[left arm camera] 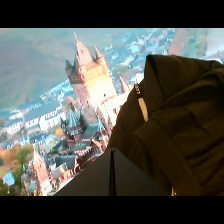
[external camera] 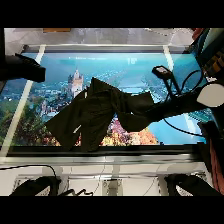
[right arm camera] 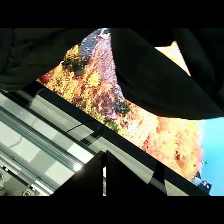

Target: Fold the clothes and pants, and hang the long-sleeved shirts on hangers.

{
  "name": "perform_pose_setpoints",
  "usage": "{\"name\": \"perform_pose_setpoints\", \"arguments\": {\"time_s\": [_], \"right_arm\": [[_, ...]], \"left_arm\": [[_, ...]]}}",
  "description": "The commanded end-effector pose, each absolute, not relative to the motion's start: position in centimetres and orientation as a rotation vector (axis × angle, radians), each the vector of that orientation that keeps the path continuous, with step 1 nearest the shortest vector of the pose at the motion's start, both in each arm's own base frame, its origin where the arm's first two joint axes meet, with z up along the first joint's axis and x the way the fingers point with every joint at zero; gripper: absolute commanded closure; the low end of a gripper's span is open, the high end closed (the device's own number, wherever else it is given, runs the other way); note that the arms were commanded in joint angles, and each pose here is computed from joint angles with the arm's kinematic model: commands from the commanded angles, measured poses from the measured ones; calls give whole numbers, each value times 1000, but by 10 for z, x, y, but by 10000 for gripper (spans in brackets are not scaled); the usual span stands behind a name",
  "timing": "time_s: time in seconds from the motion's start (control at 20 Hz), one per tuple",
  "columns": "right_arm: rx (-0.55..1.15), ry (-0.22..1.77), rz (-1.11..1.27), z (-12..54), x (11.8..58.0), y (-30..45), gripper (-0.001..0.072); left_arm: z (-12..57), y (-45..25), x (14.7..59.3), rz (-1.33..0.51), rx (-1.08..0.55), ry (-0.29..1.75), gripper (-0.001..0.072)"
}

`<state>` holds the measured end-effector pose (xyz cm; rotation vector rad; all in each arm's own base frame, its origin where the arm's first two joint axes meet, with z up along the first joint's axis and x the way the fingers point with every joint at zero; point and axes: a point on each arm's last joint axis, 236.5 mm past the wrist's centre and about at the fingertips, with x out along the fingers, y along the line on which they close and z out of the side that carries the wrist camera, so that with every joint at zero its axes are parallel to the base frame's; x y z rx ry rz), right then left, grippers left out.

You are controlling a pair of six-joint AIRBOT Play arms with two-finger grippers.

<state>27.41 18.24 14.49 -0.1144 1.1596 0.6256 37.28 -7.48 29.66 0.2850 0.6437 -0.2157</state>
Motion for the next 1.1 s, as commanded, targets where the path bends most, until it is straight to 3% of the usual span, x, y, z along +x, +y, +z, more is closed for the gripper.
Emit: {"name": "perform_pose_setpoints", "arguments": {"time_s": [0.0, 0.25, 0.4, 0.45, 0.55, 0.65, 0.9, 1.0, 1.05], "right_arm": [[-116, 1068, 673, 141, 286, 211, 678], [-99, 1314, 784, 52, 231, 236, 678], [68, 1407, 878, 11, 183, 277, 676], [110, 1388, 895, 5, 177, 291, 641], [124, 1288, 913, 5, 180, 316, 378], [146, 1238, 920, 2, 183, 339, 379], [-195, 1262, 1031, -48, 181, 355, 347], [-389, 1156, 1167, -50, 186, 372, 163], [-518, 1051, 1243, -49, 191, 383, 138]], "left_arm": [[294, -60, 362, -181, 277, 683, 689], [313, -35, 347, -120, 251, 641, 689], [319, -33, 342, -116, 247, 624, 689], [319, -33, 342, -116, 247, 623, 689], [319, -33, 342, -117, 247, 624, 689], [319, -33, 342, -117, 247, 624, 689], [319, -33, 342, -117, 247, 624, 689], [319, -33, 342, -117, 247, 624, 689], [319, -33, 342, -116, 247, 624, 689]]}}
